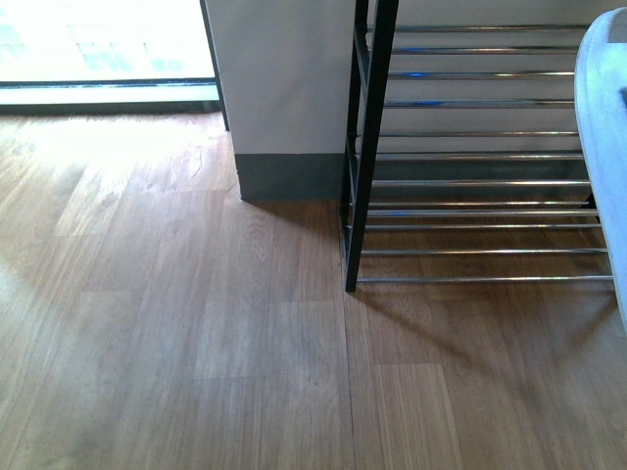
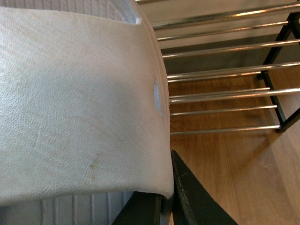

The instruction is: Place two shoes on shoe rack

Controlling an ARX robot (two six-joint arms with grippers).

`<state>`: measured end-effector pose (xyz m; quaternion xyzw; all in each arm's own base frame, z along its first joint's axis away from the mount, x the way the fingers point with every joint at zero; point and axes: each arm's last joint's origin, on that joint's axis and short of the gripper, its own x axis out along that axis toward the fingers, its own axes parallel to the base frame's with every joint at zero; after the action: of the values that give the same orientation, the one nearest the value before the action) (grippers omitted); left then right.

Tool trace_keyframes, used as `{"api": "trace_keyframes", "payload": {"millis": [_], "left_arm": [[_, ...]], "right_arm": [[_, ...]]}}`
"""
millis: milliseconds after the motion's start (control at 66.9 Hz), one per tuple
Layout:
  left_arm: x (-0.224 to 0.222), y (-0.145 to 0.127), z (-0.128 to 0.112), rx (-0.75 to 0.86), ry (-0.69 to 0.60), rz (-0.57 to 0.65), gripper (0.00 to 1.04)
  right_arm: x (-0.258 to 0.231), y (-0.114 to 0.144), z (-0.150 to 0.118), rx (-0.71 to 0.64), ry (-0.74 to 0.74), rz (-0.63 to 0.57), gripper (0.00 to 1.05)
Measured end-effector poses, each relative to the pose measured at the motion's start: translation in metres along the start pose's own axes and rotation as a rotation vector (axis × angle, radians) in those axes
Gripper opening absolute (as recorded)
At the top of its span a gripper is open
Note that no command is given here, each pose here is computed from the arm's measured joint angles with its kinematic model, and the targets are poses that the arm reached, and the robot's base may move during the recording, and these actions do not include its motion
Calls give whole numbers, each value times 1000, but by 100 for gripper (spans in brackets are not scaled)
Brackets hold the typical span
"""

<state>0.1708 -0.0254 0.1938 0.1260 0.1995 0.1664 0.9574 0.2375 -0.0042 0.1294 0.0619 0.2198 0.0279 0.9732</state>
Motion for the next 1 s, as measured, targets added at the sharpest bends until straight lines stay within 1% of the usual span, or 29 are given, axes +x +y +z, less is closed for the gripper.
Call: {"api": "trace_keyframes", "payload": {"millis": [1001], "left_arm": [[0,0,-1,0,2,1,2]], "right_arm": [[0,0,0,1,1,3,1]]}}
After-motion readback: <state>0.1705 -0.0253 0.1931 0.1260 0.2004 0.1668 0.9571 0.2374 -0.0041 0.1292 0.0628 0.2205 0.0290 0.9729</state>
